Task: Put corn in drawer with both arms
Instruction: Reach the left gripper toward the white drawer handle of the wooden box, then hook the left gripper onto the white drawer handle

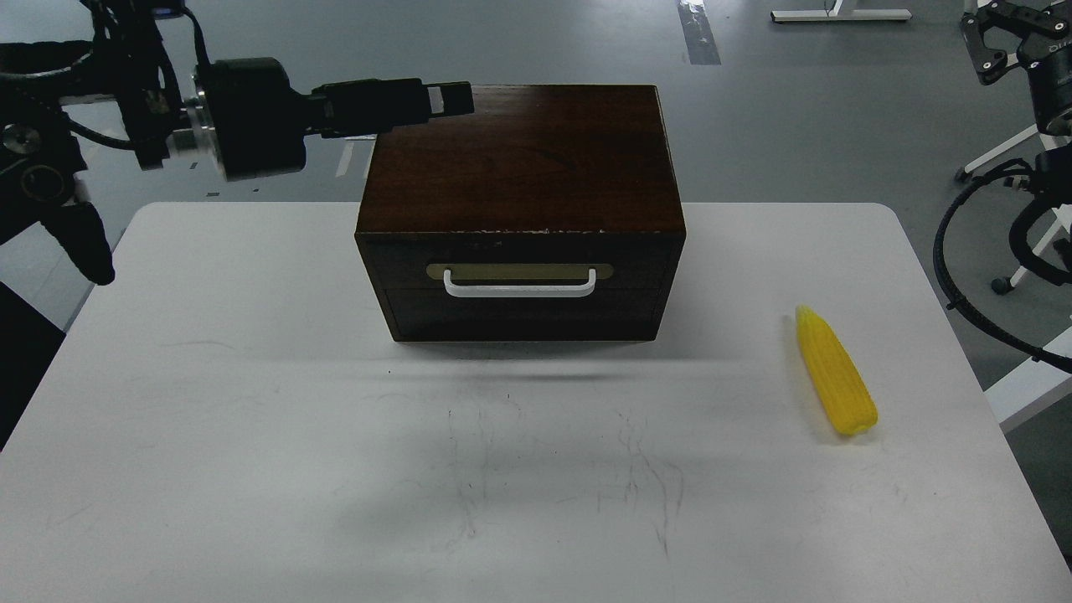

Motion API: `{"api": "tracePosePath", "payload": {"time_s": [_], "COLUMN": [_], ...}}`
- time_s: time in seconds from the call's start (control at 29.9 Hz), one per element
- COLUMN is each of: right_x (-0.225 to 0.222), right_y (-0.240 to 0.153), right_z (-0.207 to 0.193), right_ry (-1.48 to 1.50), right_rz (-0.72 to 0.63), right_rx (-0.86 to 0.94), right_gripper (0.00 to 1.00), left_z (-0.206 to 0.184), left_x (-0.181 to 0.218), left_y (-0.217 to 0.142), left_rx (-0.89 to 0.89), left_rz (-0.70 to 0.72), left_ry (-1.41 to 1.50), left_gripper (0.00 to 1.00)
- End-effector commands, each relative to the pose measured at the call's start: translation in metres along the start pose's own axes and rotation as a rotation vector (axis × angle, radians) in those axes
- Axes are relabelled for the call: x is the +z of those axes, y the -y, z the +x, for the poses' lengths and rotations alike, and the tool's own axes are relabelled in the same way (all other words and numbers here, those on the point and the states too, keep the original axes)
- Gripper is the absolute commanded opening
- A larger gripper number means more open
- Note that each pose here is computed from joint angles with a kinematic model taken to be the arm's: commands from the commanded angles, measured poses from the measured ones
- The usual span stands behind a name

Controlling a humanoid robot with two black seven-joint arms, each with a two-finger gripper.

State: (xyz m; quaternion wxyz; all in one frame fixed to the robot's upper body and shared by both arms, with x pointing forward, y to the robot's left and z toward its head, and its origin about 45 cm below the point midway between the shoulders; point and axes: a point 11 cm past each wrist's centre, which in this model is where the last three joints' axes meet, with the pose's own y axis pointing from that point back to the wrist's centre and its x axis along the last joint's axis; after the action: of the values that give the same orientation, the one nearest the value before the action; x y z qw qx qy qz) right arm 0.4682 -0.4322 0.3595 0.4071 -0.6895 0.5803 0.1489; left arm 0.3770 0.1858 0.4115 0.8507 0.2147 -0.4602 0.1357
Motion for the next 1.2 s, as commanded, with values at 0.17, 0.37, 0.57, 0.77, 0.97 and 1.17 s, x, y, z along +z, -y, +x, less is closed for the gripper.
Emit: {"api": "tracePosePath", "payload": {"time_s": [0.17, 0.37, 0.57, 0.77, 0.97, 1.17], "right_x": [-0.02, -0.032, -0.033, -0.032, -0.031, -0.033], "right_y": [-0.004, -0.007, -0.008, -0.008, -0.007, -0.008], "right_z": [0.007, 0.012, 0.012, 0.012, 0.012, 0.012], "right_ry": [-0.036, -0.062, -0.061, -0.059, -0.058, -0.06], "right_rz": [0.018, 0.026, 0.029, 0.029, 0.028, 0.031], "right_rx": [0.014, 0.025, 0.027, 0.026, 0.026, 0.026], "right_gripper": [1.0, 1.0, 1.0, 1.0, 1.0, 1.0], "left_z": [-0.049, -0.092, -0.115, -0.13, -0.129, -0.131], "left_x": [0.027, 0.029, 0.019, 0.011, 0.0, -0.014], "left_y": [0.072, 0.104, 0.119, 0.119, 0.118, 0.114], "left_rx": [-0.345, -0.523, -0.632, -0.683, -0.685, -0.708], "left_rz": [0.001, -0.029, -0.006, 0.001, 0.035, 0.072], "left_ry": [0.488, 0.798, 0.965, 0.968, 0.952, 0.939], "left_gripper": [0.77, 0.77, 0.78, 0.78, 0.78, 0.78]}}
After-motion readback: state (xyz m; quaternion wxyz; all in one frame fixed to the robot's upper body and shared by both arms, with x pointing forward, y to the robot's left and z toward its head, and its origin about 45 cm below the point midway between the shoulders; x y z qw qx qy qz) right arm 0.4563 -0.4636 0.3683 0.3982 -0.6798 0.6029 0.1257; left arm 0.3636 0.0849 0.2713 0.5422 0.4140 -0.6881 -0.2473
